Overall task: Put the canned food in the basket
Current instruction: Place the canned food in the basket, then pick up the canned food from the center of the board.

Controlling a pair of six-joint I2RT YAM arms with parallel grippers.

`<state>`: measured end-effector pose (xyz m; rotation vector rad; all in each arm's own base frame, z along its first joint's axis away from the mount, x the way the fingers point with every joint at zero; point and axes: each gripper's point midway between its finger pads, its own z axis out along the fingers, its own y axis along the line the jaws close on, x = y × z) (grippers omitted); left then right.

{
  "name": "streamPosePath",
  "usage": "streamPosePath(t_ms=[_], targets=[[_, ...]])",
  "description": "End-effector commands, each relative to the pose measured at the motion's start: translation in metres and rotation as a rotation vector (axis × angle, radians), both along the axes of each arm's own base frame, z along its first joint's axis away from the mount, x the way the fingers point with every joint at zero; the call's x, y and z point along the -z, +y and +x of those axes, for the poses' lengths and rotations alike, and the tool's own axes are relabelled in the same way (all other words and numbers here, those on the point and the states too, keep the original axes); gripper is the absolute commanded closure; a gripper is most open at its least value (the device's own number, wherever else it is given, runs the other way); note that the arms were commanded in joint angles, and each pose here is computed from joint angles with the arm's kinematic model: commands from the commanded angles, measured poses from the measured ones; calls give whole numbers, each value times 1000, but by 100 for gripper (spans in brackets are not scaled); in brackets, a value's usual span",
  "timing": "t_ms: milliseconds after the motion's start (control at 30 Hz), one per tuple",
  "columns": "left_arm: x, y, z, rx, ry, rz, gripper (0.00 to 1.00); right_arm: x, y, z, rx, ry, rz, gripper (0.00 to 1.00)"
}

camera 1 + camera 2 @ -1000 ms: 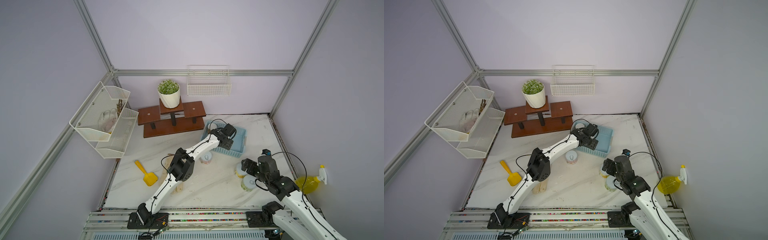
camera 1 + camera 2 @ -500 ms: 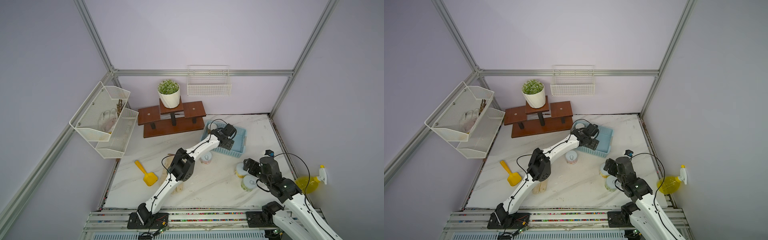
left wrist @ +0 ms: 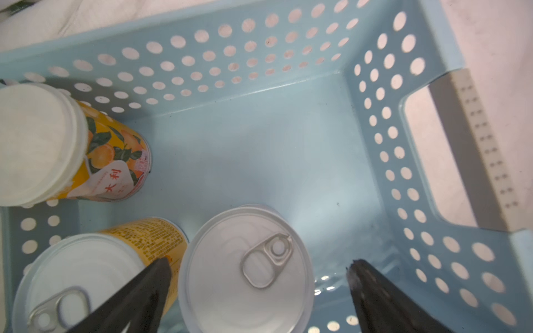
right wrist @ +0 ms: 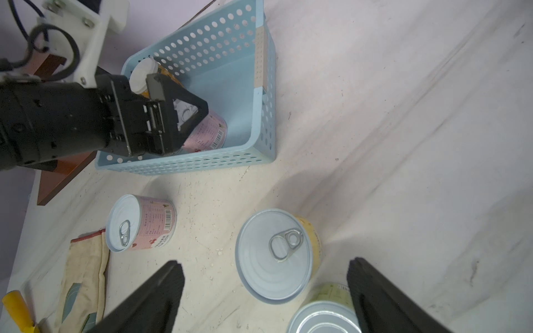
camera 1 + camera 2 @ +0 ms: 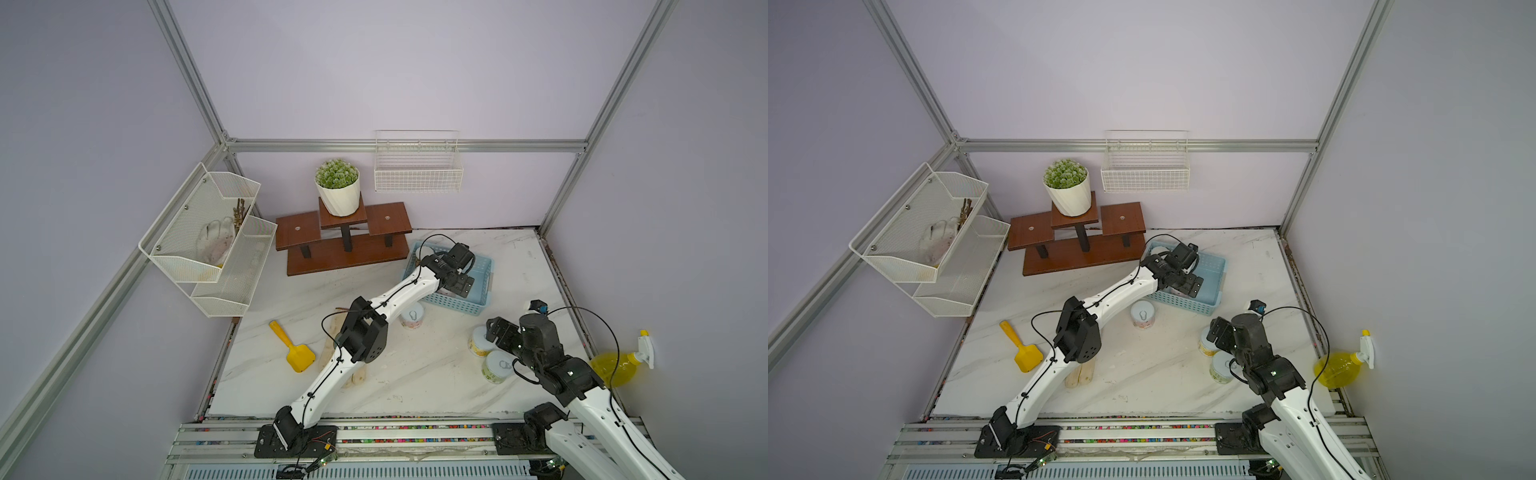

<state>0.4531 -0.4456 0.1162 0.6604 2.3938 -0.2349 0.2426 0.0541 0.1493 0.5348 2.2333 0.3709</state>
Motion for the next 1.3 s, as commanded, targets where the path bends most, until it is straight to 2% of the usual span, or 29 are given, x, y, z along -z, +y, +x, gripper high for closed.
streamPosePath(t_ms=[0,200,400,533,633,933,1267], targets=[[-111,2,0,12,-134,-155,0,-3,8,2,-55,15,-4,6],[-164,28,-15,-27,-198,-195,0,-4,27,10,-172,67,-14,7],[-182,66,-36,-85,-204,-234,0,-2,57,22,-297,119,-47,6],[-176,100,-49,-139,-180,-250,0,0,87,28,-375,140,-80,6],[-159,130,-57,-199,-158,-234,0,4,110,34,-416,154,-83,5],[-124,224,-79,-396,-89,-289,0,14,169,50,-511,209,-136,2],[-90,313,-110,-601,-15,-421,0,45,219,70,-544,318,-284,1]])
